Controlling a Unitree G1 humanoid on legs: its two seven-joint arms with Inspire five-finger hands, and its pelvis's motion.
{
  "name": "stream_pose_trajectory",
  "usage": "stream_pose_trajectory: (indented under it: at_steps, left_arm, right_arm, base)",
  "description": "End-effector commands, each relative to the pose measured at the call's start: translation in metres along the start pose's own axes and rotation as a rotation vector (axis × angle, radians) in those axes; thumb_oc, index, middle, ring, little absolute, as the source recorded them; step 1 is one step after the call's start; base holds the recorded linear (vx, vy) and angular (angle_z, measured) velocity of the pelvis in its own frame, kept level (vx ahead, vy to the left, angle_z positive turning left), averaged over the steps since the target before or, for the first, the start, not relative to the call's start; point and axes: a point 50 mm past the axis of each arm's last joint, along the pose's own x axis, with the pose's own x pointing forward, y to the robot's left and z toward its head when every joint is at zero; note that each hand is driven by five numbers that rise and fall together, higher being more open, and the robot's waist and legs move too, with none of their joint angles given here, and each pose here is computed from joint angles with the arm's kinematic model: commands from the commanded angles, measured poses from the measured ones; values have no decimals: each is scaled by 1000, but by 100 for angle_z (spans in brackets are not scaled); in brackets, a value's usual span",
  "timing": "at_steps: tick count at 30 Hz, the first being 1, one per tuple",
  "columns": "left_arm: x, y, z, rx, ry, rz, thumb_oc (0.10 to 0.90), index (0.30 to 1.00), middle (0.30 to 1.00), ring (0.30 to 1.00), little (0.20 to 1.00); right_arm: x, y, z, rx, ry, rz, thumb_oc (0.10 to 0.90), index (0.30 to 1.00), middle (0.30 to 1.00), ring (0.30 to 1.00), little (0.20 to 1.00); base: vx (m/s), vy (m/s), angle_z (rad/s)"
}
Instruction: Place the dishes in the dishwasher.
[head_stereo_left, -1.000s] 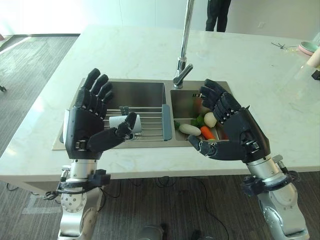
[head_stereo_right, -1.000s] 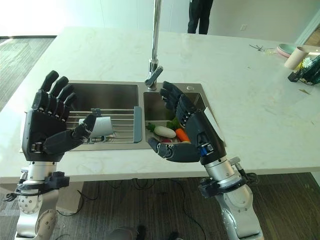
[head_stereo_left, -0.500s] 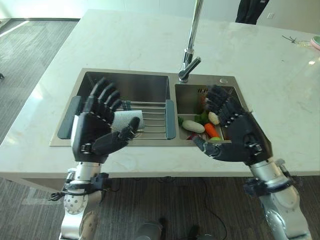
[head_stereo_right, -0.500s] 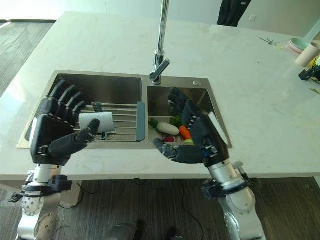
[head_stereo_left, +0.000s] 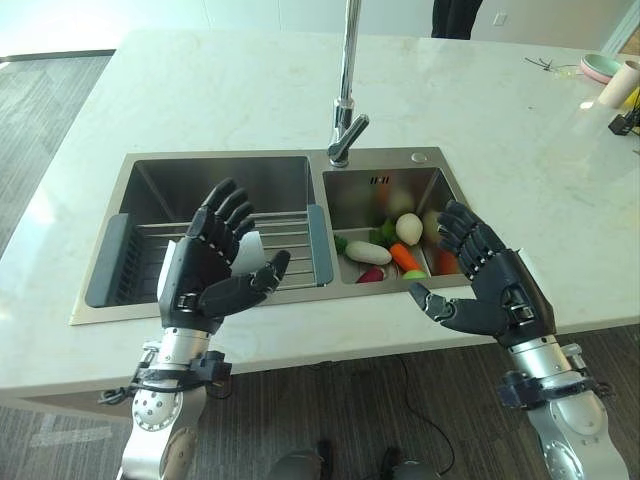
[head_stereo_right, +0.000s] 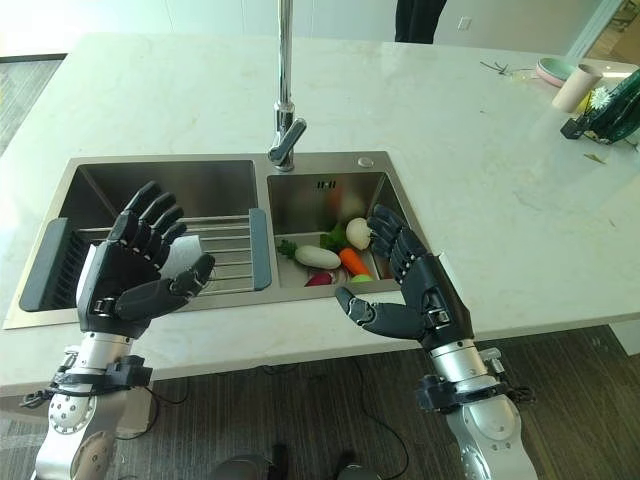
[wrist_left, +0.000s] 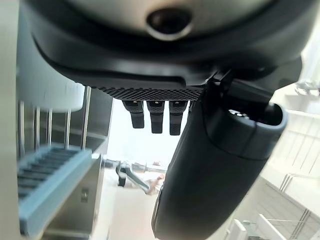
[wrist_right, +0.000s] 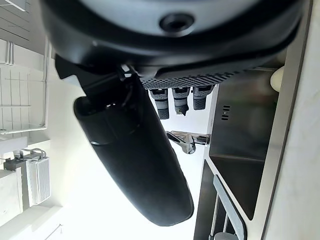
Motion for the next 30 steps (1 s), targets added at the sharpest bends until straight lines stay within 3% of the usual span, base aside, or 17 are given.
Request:
stream_pose_trajectory:
  at_steps: [1, 10, 30]
  left_arm:
    - [22, 1, 58, 163, -375, -14, 800, 900, 900, 900, 900]
    - [35, 33, 84, 582, -402, 49, 800, 900, 900, 900, 900]
    - [71, 94, 60, 936, 312, -238, 800, 900, 900, 900, 900]
  right_arm:
    - [20, -9, 39, -40, -224, 5, 800, 900, 900, 900, 900]
    - [24, -15, 42, -72, -181, 50, 800, 900, 900, 900, 900]
    - [46, -10, 46, -159, -137, 199, 800, 900, 900, 900, 900]
  base:
    - [20, 30, 7]
    - [23, 50, 5]
    - [-21, 63, 0]
